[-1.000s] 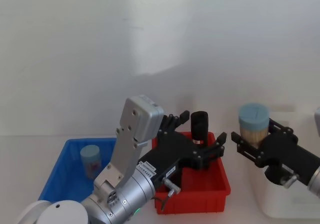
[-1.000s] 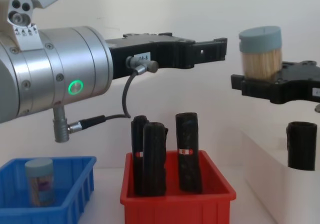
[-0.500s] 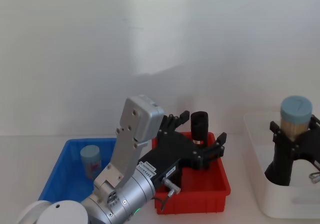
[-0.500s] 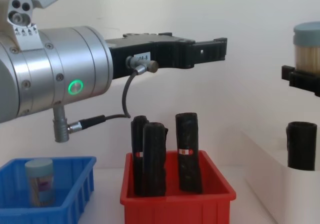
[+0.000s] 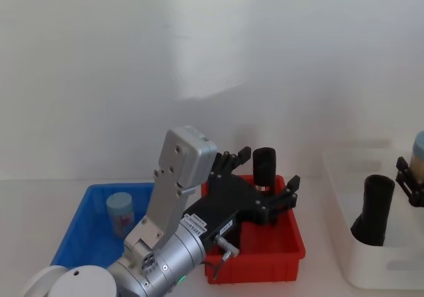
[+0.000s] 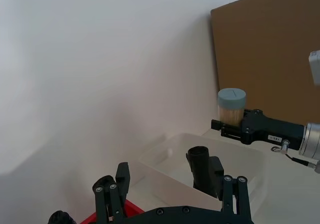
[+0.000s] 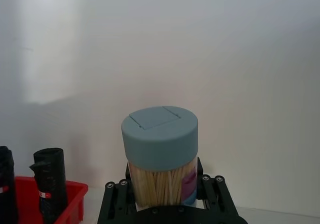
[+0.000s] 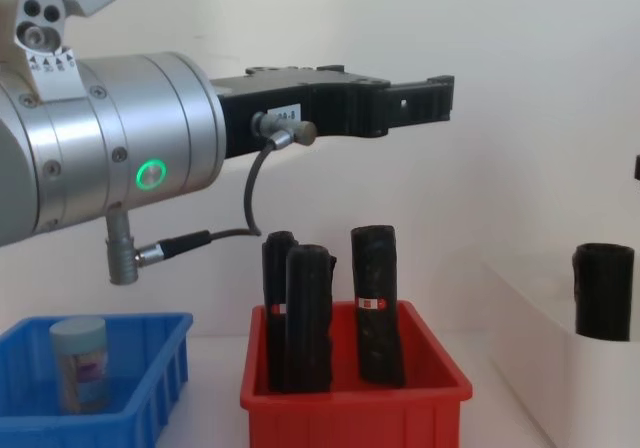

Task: Pick the cotton swabs from the blue box and place them into the white box.

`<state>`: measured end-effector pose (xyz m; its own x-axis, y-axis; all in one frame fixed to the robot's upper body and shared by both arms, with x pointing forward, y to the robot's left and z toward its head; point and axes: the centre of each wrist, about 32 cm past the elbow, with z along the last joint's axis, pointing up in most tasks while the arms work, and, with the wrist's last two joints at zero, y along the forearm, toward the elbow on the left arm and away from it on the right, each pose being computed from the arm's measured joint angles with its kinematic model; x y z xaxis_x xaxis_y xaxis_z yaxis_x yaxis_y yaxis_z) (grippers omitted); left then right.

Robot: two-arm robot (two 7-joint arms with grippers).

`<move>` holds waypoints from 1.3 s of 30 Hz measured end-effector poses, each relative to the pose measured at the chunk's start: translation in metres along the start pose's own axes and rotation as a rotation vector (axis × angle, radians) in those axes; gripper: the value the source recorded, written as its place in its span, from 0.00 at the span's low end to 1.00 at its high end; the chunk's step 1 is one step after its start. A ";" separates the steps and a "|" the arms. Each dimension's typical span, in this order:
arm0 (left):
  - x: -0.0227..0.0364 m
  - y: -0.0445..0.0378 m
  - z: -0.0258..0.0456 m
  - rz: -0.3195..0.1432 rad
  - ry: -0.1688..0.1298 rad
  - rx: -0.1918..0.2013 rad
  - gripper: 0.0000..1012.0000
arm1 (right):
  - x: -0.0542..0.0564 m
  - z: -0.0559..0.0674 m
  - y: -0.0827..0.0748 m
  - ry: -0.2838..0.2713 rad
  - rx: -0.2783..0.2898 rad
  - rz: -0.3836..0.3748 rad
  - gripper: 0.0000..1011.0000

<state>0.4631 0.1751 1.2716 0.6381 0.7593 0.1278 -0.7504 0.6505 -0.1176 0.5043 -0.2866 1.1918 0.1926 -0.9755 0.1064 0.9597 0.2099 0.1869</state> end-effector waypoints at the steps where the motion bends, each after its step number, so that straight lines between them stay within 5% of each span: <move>1: 0.0000 0.0000 0.0000 0.000 0.000 0.000 0.99 | 0.001 -0.005 0.002 0.007 -0.003 -0.019 0.62; 12: 0.0000 0.0000 0.0000 0.000 0.000 0.000 0.99 | 0.005 -0.027 0.020 0.039 -0.047 -0.052 0.62; 26: 0.0000 0.0000 0.0000 0.000 0.000 0.000 0.99 | 0.009 -0.031 0.047 0.049 -0.104 0.030 0.62; 39: 0.0000 0.0000 0.0000 0.000 0.000 0.000 0.99 | 0.009 -0.031 0.058 0.051 -0.127 0.060 0.95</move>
<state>0.4631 0.1751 1.2716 0.6382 0.7592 0.1279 -0.7503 0.6505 -0.1176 0.5679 -0.2852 1.1736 0.2578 -0.9641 0.0632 0.9636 0.2613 0.0559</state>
